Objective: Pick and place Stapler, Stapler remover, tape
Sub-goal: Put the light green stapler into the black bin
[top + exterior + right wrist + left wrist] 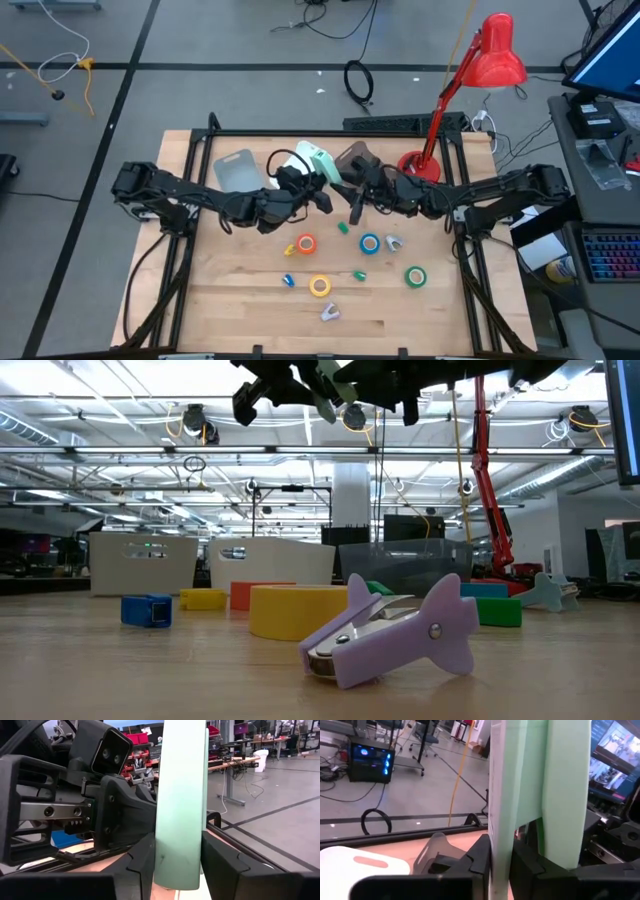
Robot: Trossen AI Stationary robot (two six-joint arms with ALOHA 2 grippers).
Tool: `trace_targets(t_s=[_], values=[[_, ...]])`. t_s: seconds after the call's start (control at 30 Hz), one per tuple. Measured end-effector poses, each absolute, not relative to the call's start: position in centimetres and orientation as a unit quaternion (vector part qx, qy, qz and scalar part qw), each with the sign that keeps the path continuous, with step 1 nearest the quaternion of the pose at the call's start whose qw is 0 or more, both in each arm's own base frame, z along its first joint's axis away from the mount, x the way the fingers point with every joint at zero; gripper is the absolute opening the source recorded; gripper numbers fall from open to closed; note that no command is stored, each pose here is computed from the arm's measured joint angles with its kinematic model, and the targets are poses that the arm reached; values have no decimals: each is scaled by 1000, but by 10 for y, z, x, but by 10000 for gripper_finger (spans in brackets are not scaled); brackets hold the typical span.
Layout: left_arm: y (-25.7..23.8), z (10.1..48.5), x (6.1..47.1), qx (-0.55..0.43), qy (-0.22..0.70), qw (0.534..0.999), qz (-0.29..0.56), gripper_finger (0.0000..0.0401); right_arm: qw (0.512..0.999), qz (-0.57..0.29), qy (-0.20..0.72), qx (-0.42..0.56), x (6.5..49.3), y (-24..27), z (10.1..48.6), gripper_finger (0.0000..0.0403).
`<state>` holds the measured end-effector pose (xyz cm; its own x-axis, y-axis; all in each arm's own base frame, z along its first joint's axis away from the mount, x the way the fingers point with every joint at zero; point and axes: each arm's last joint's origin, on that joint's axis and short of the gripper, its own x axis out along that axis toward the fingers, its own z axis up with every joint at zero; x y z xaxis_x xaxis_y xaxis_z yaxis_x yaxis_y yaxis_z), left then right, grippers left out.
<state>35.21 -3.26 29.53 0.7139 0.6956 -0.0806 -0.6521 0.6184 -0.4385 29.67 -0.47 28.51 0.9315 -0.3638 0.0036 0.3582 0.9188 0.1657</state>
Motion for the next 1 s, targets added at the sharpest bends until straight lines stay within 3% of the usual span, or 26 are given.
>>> trace_targets(t_s=[0.17,1.0], values=[[-31,296,352,-227,-48,899,371,75,978,-189,-17,83,296,-5,285,122],[-33,293,352,-250,-47,893,371,75,974,-210,-7,79,296,-6,283,121]])
